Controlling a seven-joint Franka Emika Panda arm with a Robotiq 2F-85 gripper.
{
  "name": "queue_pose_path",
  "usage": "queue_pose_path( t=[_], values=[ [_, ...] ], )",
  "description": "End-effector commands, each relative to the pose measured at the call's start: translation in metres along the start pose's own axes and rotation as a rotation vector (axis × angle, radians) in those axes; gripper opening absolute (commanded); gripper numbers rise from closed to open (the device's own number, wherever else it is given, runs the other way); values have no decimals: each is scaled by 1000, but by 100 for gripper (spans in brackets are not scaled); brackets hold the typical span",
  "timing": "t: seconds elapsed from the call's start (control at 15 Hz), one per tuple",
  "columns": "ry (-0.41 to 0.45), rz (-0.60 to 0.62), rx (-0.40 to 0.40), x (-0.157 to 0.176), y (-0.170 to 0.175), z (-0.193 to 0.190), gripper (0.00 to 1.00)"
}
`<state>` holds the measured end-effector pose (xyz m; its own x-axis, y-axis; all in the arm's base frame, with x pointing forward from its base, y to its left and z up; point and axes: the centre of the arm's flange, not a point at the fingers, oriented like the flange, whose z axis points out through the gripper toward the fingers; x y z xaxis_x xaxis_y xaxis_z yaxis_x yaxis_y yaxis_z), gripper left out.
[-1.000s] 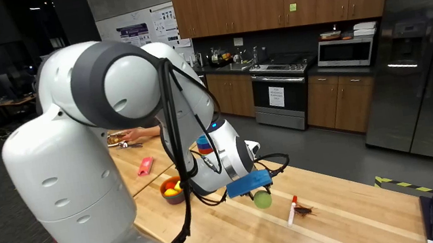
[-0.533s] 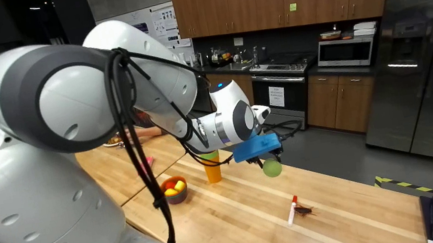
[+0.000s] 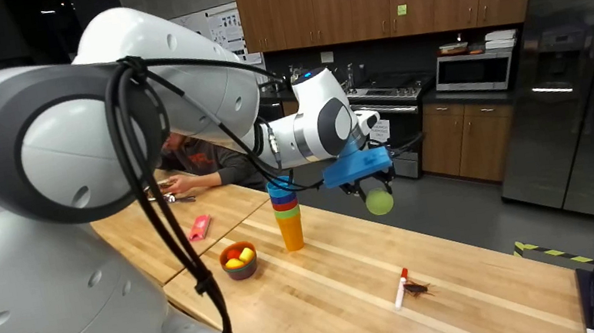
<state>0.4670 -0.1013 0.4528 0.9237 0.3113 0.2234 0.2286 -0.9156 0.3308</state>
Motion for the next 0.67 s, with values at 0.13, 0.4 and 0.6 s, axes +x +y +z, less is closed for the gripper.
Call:
queue_pose_path(
  t=[0.13, 0.4, 0.6],
  values=[
    [57, -21, 13, 17, 8, -60, 39],
    [80, -34, 0, 26, 14, -90, 39],
    [89, -32, -10, 27, 17, -102, 39]
  ],
)
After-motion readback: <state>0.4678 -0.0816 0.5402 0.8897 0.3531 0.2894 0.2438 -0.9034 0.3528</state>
